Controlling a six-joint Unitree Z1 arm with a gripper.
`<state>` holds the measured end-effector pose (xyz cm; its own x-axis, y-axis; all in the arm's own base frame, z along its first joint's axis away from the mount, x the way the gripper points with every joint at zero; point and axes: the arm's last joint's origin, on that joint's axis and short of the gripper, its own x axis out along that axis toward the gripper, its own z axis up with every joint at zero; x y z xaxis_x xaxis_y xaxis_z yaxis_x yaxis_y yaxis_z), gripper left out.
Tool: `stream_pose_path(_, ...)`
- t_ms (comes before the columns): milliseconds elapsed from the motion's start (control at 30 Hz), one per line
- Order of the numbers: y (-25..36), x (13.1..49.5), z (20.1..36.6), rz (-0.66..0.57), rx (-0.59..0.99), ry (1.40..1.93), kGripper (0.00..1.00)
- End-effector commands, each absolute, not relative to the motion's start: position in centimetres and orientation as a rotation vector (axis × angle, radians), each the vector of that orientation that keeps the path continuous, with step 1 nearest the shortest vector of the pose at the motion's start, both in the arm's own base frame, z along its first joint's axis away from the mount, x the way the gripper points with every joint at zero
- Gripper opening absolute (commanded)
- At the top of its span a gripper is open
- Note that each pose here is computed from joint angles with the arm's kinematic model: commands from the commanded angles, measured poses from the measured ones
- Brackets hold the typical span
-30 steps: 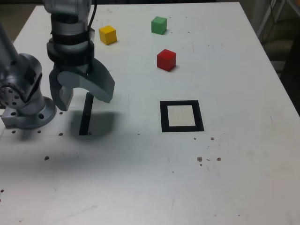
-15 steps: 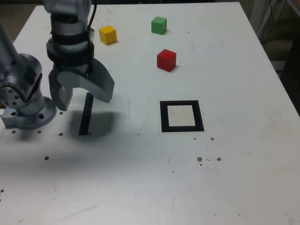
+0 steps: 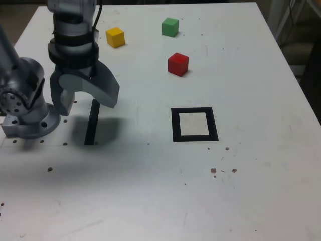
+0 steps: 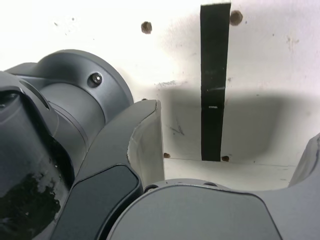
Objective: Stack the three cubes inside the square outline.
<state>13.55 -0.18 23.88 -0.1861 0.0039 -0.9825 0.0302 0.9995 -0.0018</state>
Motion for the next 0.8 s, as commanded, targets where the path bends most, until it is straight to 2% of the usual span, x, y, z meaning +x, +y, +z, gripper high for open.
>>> stream_pose_path(0, 0.1, 13.6, 24.0, -0.020, 0.028, 1.755, 1.00)
stream_pose_path(467, 2.5, 14.6, 24.7, -0.010, 0.015, 1.743, 1.00)
stream_pose_path(767, 4.3, 15.2, 25.0, 0.016, 0.021, 1.756, 1.00)
